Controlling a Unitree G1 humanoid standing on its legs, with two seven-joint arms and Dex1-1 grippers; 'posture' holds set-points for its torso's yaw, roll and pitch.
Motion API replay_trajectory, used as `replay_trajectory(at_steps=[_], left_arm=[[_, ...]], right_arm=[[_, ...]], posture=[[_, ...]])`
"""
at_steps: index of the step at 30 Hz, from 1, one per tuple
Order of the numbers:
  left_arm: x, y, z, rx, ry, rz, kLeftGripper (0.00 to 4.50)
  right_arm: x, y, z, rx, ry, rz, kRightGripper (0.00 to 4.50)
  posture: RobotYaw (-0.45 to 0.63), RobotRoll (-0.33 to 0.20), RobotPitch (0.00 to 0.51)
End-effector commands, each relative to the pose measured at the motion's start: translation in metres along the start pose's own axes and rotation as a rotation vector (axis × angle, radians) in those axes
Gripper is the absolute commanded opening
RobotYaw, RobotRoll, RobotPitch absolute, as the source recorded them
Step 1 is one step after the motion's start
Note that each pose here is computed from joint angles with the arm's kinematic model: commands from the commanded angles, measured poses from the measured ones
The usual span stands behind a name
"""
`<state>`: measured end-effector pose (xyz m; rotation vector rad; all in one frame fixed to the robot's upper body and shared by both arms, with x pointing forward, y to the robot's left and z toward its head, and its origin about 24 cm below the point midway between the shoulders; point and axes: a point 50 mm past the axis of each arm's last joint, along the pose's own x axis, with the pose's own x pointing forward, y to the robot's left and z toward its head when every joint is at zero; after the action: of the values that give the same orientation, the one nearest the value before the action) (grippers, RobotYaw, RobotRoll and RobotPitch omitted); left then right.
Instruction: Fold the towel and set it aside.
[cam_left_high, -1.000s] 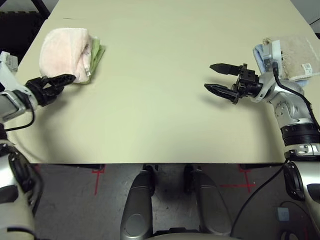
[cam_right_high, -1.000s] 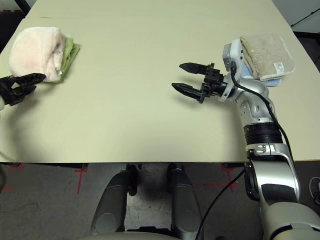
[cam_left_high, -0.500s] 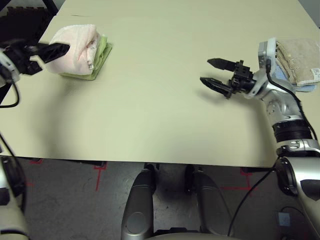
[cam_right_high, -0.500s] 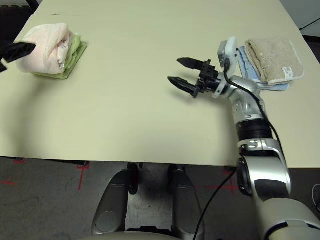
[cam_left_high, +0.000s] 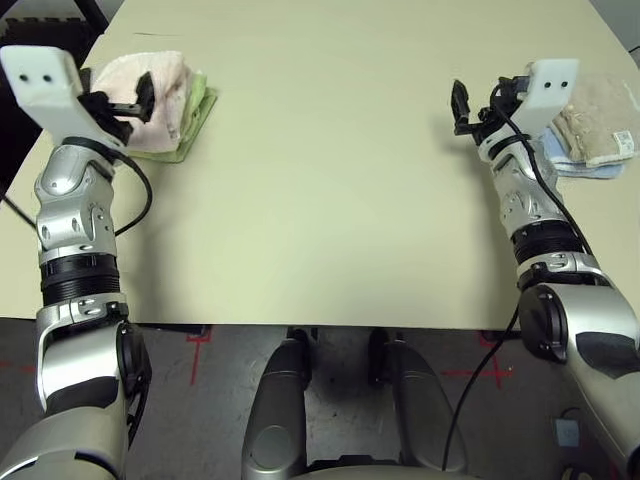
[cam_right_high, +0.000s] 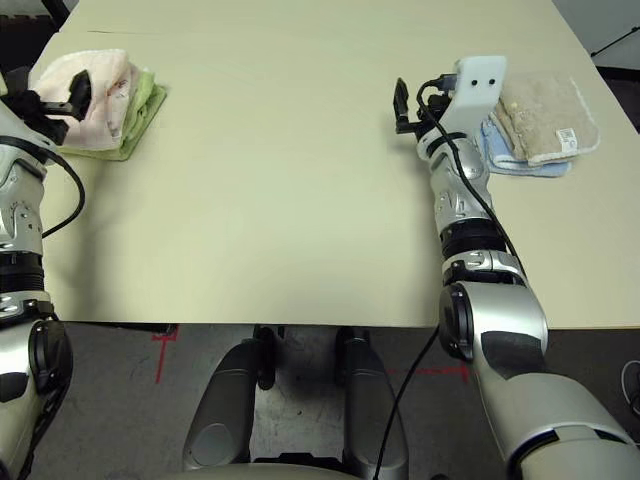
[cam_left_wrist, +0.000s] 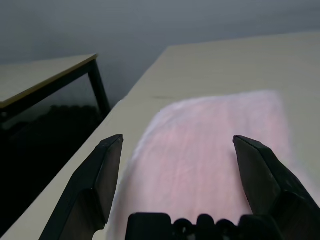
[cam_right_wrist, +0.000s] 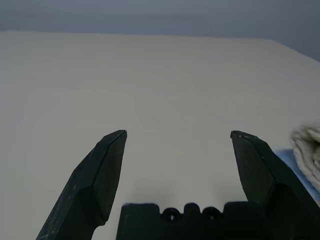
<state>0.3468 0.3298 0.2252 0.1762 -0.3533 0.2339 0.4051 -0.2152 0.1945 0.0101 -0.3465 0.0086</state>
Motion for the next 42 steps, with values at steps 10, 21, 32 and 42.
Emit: replay_trajectory(at_steps=[10,21,32,42], left_arm=[[0.007,0.005,-0.002,0.013,0.008,-0.080,4.45],[0.013,-0.022,0.014,-0.053,-0.053,-0.350,4.45],[0.002,-0.016,-0.004,-0.117,-0.048,-0.267,4.45],[0.002,-0.039,0.002,-0.192,-0.094,-0.338,4.45]], right_arm=[[-0.012,-0.035,-0.003,-0.006,0.010,0.038,4.50],[-0.013,-0.039,-0.002,0.019,0.012,0.041,4.50],[-0.020,-0.053,0.000,-0.016,-0.006,0.033,4.50],[-0.020,-0.049,-0.003,-0.012,-0.004,0.035,4.50]], posture=[[-0.04,0.000,0.298],[-0.05,0.000,0.291],[-0.06,0.000,0.281],[-0.04,0.000,0.274]])
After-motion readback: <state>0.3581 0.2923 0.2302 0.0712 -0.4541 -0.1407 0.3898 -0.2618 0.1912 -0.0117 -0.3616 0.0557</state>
